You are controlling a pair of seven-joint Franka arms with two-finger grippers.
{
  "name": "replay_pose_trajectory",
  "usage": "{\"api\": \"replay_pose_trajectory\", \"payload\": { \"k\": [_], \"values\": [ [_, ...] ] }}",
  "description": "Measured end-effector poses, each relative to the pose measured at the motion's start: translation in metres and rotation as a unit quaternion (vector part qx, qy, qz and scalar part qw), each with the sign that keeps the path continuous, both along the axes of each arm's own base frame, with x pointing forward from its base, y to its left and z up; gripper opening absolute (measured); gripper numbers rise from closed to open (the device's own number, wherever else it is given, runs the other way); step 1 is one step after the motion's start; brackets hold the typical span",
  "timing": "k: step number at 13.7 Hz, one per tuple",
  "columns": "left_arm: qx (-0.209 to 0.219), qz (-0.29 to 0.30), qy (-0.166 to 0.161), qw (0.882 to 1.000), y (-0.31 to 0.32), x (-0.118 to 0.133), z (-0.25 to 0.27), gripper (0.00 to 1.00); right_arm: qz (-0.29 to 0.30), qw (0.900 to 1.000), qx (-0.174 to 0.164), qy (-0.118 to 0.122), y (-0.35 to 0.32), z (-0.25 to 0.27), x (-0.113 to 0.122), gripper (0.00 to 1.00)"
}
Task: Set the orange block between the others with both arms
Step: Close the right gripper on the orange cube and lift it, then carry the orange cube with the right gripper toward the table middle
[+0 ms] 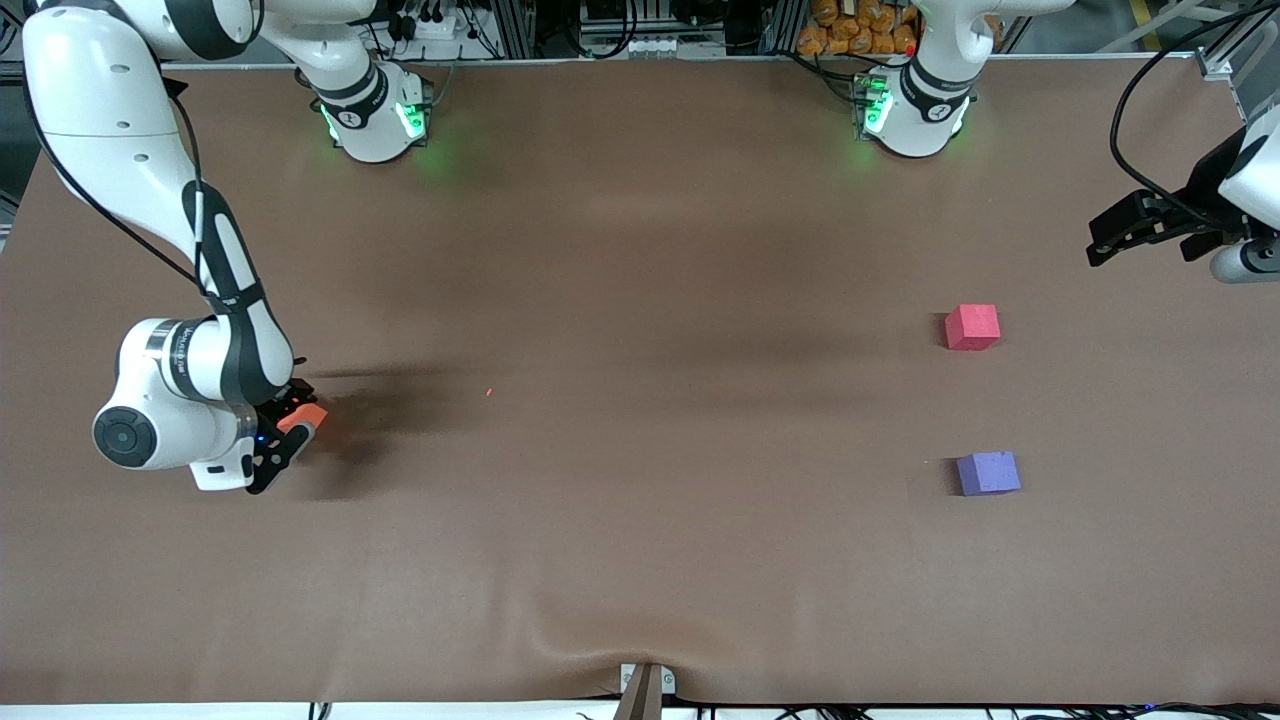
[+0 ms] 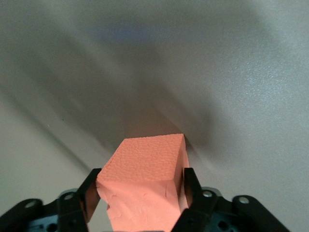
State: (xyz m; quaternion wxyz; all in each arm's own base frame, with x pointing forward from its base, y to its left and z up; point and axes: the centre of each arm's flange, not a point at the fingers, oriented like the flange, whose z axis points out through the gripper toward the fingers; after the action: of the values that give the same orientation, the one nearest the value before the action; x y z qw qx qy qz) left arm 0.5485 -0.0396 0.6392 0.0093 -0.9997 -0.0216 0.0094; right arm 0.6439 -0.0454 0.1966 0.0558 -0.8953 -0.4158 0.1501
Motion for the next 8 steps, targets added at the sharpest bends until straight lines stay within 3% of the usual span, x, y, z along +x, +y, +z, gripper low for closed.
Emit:
{"api": "replay_pose_trajectory", "payload": {
  "k": [3,6,8],
  "values": [
    [0.0,0.001,0.001,1.0,0.001,0.0,-0.001,1.0,0.0,1.0,0.0,-0.006,-0.001,0.003,0.003,0.59],
    [0.0,0.001,0.002,1.0,0.001,0.0,-0.001,1.0,0.004,0.999,0.001,-0.038,0.002,0.026,0.02,0.53],
    [0.0,0.001,0.003,1.0,0.001,0.0,-0.002,1.0,-0.018,0.998,0.025,-0.056,0.016,0.049,0.03,0.53]
  ]
}}
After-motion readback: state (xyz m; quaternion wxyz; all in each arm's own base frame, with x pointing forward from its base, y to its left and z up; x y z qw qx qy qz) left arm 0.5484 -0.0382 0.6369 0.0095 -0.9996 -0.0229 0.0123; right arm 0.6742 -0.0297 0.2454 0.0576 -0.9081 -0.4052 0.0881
